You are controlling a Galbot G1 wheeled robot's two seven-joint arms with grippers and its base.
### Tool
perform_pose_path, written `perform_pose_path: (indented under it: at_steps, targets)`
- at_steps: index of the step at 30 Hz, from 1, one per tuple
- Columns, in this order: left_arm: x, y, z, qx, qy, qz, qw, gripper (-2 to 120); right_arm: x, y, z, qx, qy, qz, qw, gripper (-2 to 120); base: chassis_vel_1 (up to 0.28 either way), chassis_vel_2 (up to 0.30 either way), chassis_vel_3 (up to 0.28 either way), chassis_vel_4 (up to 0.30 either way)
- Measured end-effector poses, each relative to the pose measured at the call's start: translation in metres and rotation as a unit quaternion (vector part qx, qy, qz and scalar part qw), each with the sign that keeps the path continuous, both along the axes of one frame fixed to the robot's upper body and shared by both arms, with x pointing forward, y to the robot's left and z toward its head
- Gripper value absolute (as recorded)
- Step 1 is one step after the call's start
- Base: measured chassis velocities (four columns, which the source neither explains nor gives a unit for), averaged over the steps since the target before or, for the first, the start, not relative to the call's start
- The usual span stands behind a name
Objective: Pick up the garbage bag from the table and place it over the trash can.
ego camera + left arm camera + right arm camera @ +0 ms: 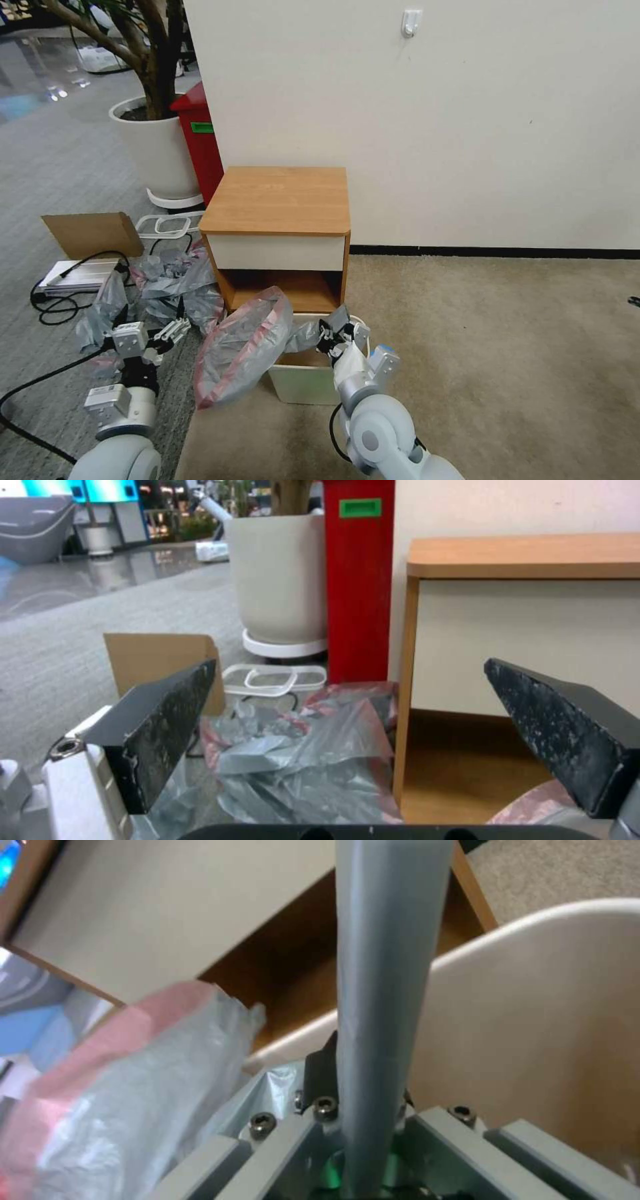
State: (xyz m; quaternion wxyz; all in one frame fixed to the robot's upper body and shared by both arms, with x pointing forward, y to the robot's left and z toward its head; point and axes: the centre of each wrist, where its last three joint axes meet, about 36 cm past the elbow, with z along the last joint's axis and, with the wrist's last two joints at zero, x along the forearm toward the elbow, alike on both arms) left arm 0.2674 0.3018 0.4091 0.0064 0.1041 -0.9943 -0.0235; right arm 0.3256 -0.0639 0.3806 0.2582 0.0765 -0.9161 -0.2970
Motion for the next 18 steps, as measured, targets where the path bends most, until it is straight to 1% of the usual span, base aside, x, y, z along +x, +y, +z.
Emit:
perform_pose_path:
  at_steps: [1,2,5,6,7,8,9,11,12,14,15,16,17,18]
  targets:
    - [0.0,0.0,0.0,0.001,0.0,-0.001,1.0,100,0.0,0.0,0.0,-0.007,0.005,-0.001,1.0,6,0.0,0.0,0.0,0.0]
    - [0.0,0.0,0.0,0.001,0.0,-0.001,1.0,100,0.0,0.0,0.0,-0.007,0.005,-0.001,1.0,6,0.0,0.0,0.0,0.0]
    - [0.0,-0.002,0.0,0.0,0.0,-0.005,1.0,100,-0.003,0.005,0.006,-0.036,0.031,-0.007,0.999,21,0.0,0.0,0.0,0.0]
    - [0.0,-0.002,0.0,0.0,0.0,-0.005,1.0,100,-0.003,0.005,0.006,-0.036,0.031,-0.007,0.999,21,0.0,0.0,0.0,0.0]
    - [0.0,-0.003,0.0,-0.001,0.001,-0.006,1.0,100,-0.004,0.006,0.007,-0.041,0.035,-0.007,0.999,24,0.0,0.0,0.0,0.0]
    - [0.0,-0.005,-0.001,-0.001,0.001,-0.008,1.0,100,-0.004,0.006,0.008,-0.048,0.041,-0.008,0.998,30,0.0,0.0,0.0,0.0]
    - [0.0,-0.005,-0.001,-0.001,0.001,-0.008,1.0,100,-0.004,0.006,0.008,-0.048,0.041,-0.008,0.998,30,0.0,0.0,0.0,0.0]
    - [0.0,-0.008,-0.002,-0.001,0.002,-0.01,0.9999,100,-0.002,0.006,0.011,-0.059,0.053,-0.005,0.997,39,0.0,0.0,0.0,0.0]
    - [0.0,-0.009,-0.002,-0.002,0.002,-0.012,0.9999,100,-0.002,0.005,0.015,-0.065,0.063,-0.001,0.996,45,0.0,0.0,0.0,0.0]
    - [0.0,-0.01,-0.002,-0.002,0.002,-0.013,0.9999,100,-0.002,0.005,0.021,-0.077,0.08,0.009,0.994,54,0.0,0.0,0.0,0.0]
    - [0.0,-0.01,-0.002,-0.002,0.002,-0.013,0.9999,100,-0.002,0.005,0.021,-0.077,0.08,0.009,0.994,54,0.0,0.0,0.0,0.0]
    - [0.001,-0.01,-0.002,-0.002,0.002,-0.013,0.9999,100,-0.003,0.005,0.024,-0.083,0.086,0.014,0.993,57,0.0,0.0,0.0,0.0]
    - [0.001,-0.011,-0.002,-0.003,0.001,-0.013,0.9999,100,-0.003,0.005,0.027,-0.091,0.092,0.018,0.991,64,0.0,0.0,0.0,0.0]
    - [0.001,-0.011,-0.003,-0.004,0.001,-0.014,0.9999,100,-0.004,0.004,0.028,-0.097,0.095,0.022,0.991,67,0.0,0.0,0.0,0.0]
